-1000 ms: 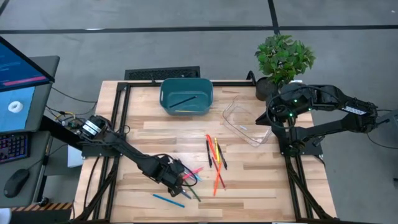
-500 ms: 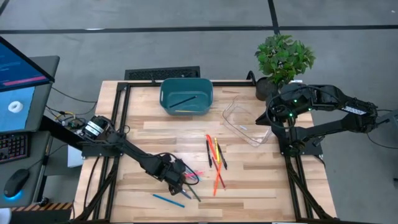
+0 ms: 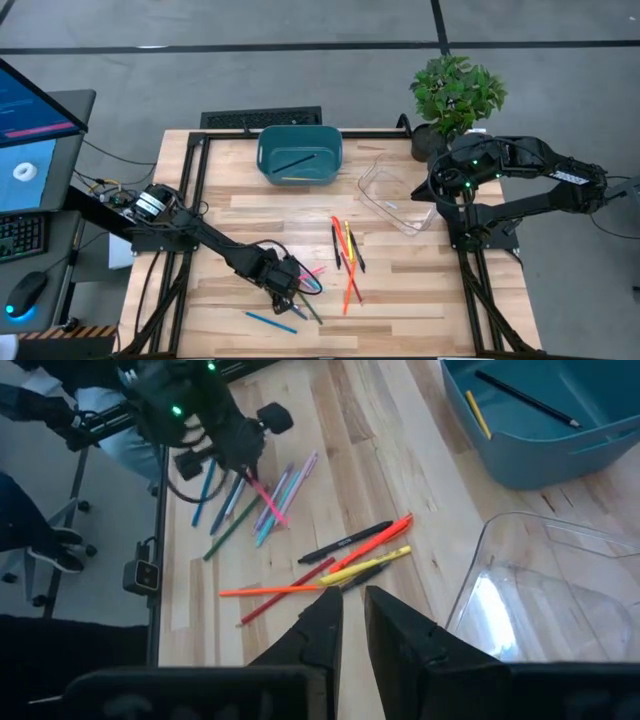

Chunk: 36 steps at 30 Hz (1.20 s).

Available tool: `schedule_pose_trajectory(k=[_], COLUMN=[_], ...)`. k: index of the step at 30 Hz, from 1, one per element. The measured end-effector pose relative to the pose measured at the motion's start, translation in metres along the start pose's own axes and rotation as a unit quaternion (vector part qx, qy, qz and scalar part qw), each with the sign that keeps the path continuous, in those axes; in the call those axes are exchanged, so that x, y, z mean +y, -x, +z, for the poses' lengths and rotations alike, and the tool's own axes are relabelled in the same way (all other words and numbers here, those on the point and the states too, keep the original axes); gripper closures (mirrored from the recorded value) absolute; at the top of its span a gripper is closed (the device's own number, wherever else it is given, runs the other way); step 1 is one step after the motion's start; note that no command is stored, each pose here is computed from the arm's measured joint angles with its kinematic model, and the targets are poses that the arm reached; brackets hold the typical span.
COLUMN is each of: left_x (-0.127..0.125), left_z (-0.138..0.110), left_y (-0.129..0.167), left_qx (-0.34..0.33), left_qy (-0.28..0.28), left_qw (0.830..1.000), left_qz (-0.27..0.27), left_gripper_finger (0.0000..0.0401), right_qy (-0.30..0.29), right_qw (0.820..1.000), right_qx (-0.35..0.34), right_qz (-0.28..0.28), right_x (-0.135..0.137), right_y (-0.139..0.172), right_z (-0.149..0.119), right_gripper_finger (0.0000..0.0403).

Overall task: Sort pens & pencils
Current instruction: Put the pink pencil into the blue bin

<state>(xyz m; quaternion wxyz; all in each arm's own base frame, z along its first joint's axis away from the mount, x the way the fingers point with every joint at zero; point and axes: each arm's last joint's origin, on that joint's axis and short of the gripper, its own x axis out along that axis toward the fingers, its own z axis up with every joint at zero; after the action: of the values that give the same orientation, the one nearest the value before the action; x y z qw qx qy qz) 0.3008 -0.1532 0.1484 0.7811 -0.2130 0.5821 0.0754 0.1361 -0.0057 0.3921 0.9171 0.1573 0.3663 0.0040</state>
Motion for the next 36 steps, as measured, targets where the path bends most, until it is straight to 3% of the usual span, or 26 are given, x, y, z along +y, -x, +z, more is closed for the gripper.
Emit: schedule_pose_trajectory(k=[5, 9, 12, 16, 20, 23, 28, 36], left_x=[-0.002, 0.001, 0.01, 0.031, 0.058, 0.084, 0.133, 0.225], left_z=[0.004, 0.01, 0.017, 0.025, 0.037, 0.052, 0.079, 0.105], left_y=[0.03, 0.069, 0.104, 0.149, 0.175, 0.182, 0.181, 0.173], left_qx=[-0.04, -0.116, -0.205, -0.325, -0.374, -0.373, -0.326, -0.246], left_qy=[0.04, 0.064, 0.082, 0.092, 0.064, 0.036, -0.021, -0.059], left_qw=[0.998, 0.99, 0.975, 0.941, 0.924, 0.923, 0.936, 0.945], left_qz=[-0.026, -0.045, -0.039, 0.001, 0.046, 0.085, 0.131, 0.205], left_gripper_finger=[0.039, 0.0387, 0.0388, 0.039, 0.039, 0.039, 0.0389, 0.0389], right_qy=[0.0, 0.0, 0.0, 0.001, 0.001, 0.001, 0.001, 0.001], right_qw=[1.0, 1.0, 1.0, 1.0, 1.0, 1.0, 1.0, 1.0], right_qx=[0.0, 0.0, 0.0, -0.004, -0.005, -0.005, -0.005, -0.01], right_qz=[0.0, 0.0, 0.0, 0.001, 0.001, 0.001, 0.001, -0.014], right_x=[0.0, 0.0, 0.0, 0.0, 0.0, 0.0, 0.0, -0.001], right_y=[0.0, 0.0, 0.0, 0.0, 0.0, 0.0, 0.0, 0.0], right_z=[0.0, 0.0, 0.0, 0.001, 0.001, 0.001, 0.001, 0.001], right_gripper_finger=[0.0333, 0.0333, 0.0333, 0.0333, 0.0333, 0.0333, 0.0333, 0.0333])
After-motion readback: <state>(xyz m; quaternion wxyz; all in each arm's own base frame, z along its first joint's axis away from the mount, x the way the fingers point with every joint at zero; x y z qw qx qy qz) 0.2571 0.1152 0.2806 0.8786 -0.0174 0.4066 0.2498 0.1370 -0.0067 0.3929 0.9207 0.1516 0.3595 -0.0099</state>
